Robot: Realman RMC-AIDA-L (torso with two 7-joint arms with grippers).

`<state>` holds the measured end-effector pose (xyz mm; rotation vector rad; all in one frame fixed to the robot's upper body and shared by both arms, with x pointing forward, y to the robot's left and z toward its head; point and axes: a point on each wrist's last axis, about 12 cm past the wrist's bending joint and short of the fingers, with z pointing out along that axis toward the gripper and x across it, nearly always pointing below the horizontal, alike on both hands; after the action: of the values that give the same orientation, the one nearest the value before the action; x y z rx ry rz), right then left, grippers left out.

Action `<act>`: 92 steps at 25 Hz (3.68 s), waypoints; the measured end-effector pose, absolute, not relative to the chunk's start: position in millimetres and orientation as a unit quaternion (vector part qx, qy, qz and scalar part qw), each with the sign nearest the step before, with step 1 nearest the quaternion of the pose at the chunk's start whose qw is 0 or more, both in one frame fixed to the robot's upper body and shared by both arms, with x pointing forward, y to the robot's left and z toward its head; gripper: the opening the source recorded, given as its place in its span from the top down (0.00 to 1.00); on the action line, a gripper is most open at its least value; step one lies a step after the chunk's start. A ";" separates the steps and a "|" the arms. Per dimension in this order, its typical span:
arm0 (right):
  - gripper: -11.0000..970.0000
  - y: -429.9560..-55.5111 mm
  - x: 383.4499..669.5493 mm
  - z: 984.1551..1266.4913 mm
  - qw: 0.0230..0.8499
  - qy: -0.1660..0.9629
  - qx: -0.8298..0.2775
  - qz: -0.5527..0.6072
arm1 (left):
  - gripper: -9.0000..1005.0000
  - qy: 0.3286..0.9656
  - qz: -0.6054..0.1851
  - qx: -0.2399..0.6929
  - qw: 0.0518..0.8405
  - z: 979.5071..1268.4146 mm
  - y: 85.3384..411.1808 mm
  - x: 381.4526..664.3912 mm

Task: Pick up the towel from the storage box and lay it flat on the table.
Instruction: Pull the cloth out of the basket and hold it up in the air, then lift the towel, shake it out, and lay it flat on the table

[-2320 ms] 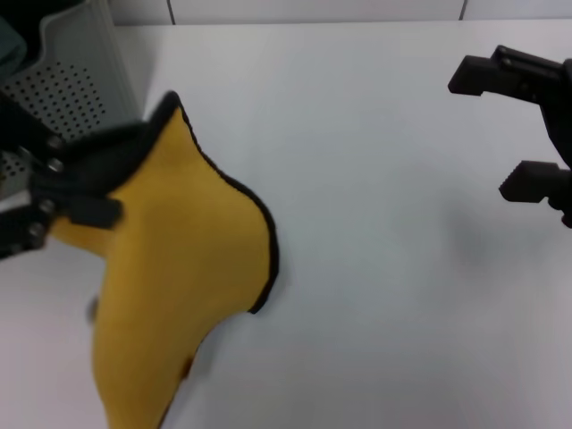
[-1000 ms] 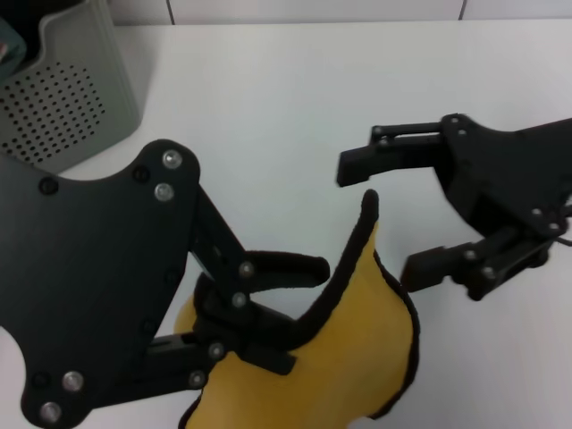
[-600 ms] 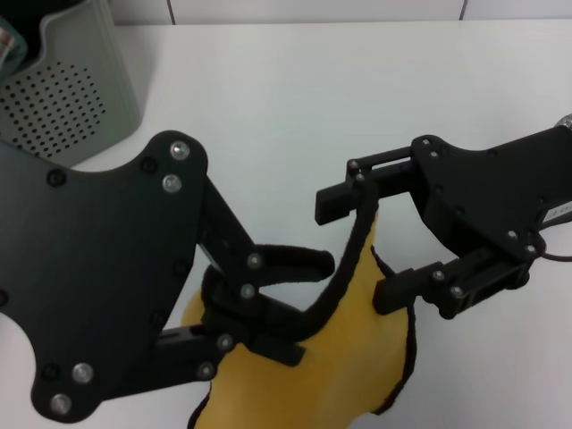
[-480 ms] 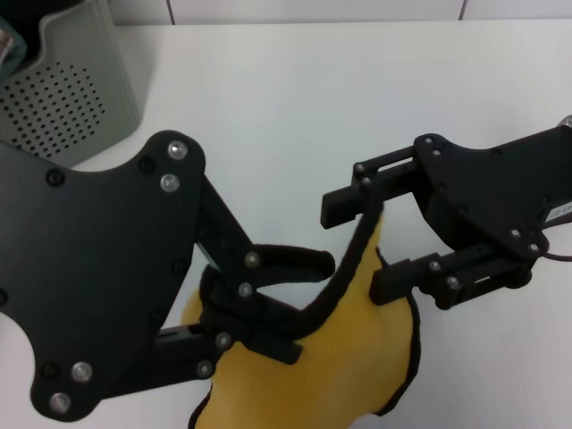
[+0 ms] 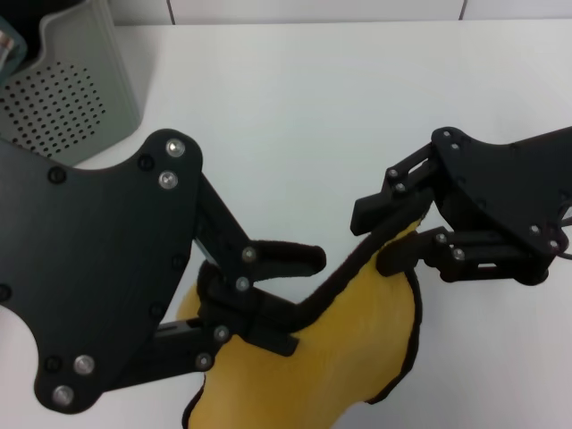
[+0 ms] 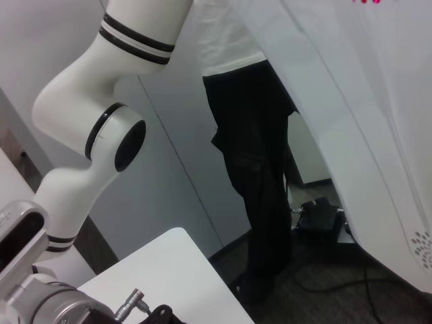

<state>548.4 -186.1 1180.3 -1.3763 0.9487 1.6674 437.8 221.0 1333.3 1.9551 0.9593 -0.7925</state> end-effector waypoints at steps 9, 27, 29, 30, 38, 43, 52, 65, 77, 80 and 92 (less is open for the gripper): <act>0.78 -189.7 545.0 1176.6 0.407 0.358 -0.539 0.645 | 0.97 0.405 -0.313 0.761 0.399 1327.9 222.1 441.3; 0.99 -239.8 564.7 1180.1 0.595 0.387 -0.482 0.514 | 0.97 0.569 -0.331 0.627 0.416 1285.1 199.8 515.1; 0.99 -240.1 565.9 1179.5 0.605 0.390 -0.481 0.500 | 0.97 0.578 -0.345 0.613 0.412 1279.2 199.0 522.9; 0.99 -240.0 566.6 1179.7 0.612 0.391 -0.479 0.493 | 0.97 0.583 -0.353 0.605 0.412 1276.0 199.0 526.8; 0.99 -238.7 565.1 1192.8 0.658 0.382 -0.456 0.462 | 0.97 0.600 -0.370 0.570 0.422 1247.9 214.6 530.3; 0.99 -224.7 567.2 1206.8 0.672 0.388 -0.451 0.441 | 0.96 0.611 -0.363 0.545 0.445 1234.6 227.9 525.2; 0.99 -211.1 562.6 1228.3 0.681 0.377 -0.447 0.441 | 0.94 0.623 -0.361 0.501 0.481 1212.0 250.6 513.1; 0.99 -219.0 555.9 1248.0 0.715 0.351 -0.414 0.441 | 0.91 0.619 -0.380 0.484 0.488 1185.6 263.1 502.8; 0.99 -221.5 554.1 1251.8 0.711 0.348 -0.408 0.455 | 0.85 0.604 -0.413 0.412 0.543 1175.2 281.6 504.4; 0.99 -222.4 554.0 1252.6 0.709 0.349 -0.406 0.459 | 0.84 0.604 -0.419 0.401 0.547 1170.7 286.1 505.2; 0.99 -219.5 552.5 1254.4 0.706 0.338 -0.412 0.465 | 0.55 0.568 -0.455 0.428 0.536 1165.6 275.3 503.6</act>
<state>552.5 -219.5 1254.4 -0.9164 0.7520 1.0335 503.6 275.3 1165.6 1.0194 1.3531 -1.0826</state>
